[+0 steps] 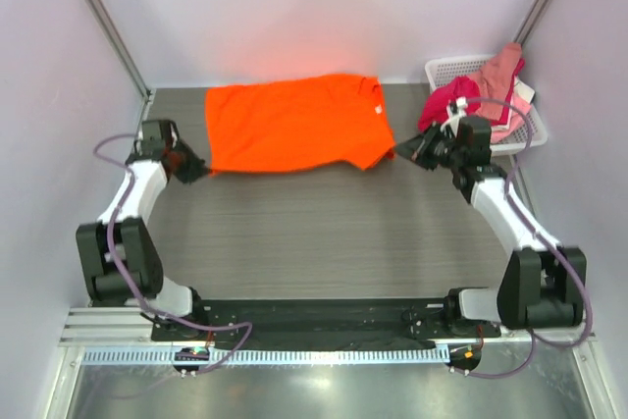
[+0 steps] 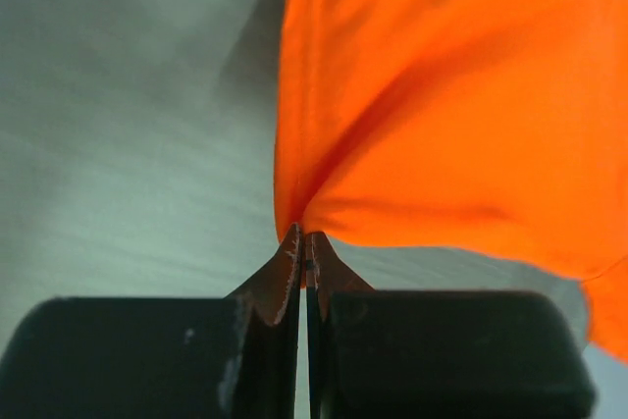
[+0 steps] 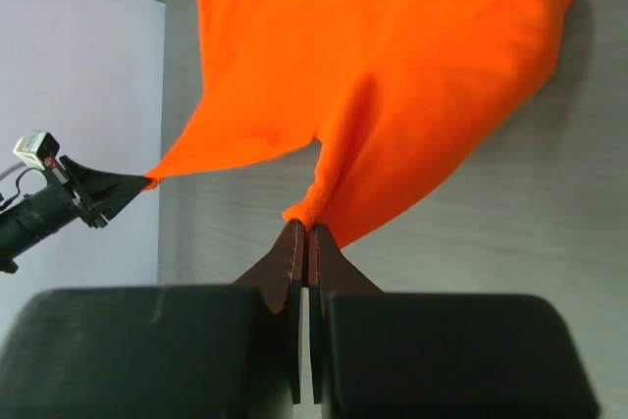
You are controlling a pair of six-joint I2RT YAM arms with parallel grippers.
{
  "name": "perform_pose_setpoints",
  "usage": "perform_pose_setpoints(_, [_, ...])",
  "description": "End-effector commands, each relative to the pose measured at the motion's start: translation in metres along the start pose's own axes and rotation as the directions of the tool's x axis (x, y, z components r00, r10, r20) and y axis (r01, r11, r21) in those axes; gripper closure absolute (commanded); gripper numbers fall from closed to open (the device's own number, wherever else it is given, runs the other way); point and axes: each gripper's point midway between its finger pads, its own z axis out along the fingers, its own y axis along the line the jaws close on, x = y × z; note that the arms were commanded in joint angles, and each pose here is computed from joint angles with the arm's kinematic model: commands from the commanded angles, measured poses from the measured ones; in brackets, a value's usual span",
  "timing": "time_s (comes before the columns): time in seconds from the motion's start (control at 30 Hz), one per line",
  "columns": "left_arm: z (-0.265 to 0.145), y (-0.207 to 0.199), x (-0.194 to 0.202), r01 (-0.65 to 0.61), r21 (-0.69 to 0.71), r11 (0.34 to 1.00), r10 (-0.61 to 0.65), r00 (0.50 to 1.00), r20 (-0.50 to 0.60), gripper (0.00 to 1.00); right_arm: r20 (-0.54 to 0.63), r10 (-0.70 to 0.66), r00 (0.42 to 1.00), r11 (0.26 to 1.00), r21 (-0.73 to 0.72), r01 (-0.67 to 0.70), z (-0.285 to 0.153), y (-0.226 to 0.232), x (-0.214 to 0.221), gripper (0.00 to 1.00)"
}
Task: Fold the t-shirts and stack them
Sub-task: Flatten the tshirt out, then fold the tshirt
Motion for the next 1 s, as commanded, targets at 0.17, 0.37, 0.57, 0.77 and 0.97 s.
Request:
perform_pose_setpoints(0.17, [-0.03,0.023,0.055,0.197,0.135,0.971,-0.213,0.97,0.117,1.0,0.066,-0.08,0.995,0.997,0.016,0.079,-0.074,-0.006,0.058,0.99])
perform_pose_setpoints(0.37, [-0.039,0.052,0.099,0.228,0.151,0.962,-0.248,0.961,0.125,1.0,0.043,-0.039,0.998,0.999,0.008,0.039,-0.102,-0.024,0.111,0.99])
perform_pose_setpoints(0.57, [-0.062,0.06,0.09,0.197,0.114,0.974,-0.218,0.951,0.221,1.0,0.036,-0.078,0.996,0.994,0.075,0.076,-0.102,-0.028,0.1,0.99])
perform_pose_setpoints(0.77, [-0.052,0.054,0.074,0.177,0.078,0.981,-0.19,0.96,0.206,1.0,-0.03,-0.061,0.998,0.992,0.107,0.064,-0.066,-0.026,0.067,0.99])
perform_pose_setpoints(0.97, [-0.038,0.04,0.055,0.167,0.095,0.981,-0.184,0.963,0.199,1.0,-0.019,-0.069,0.997,0.989,0.127,0.071,-0.028,-0.019,0.021,0.99])
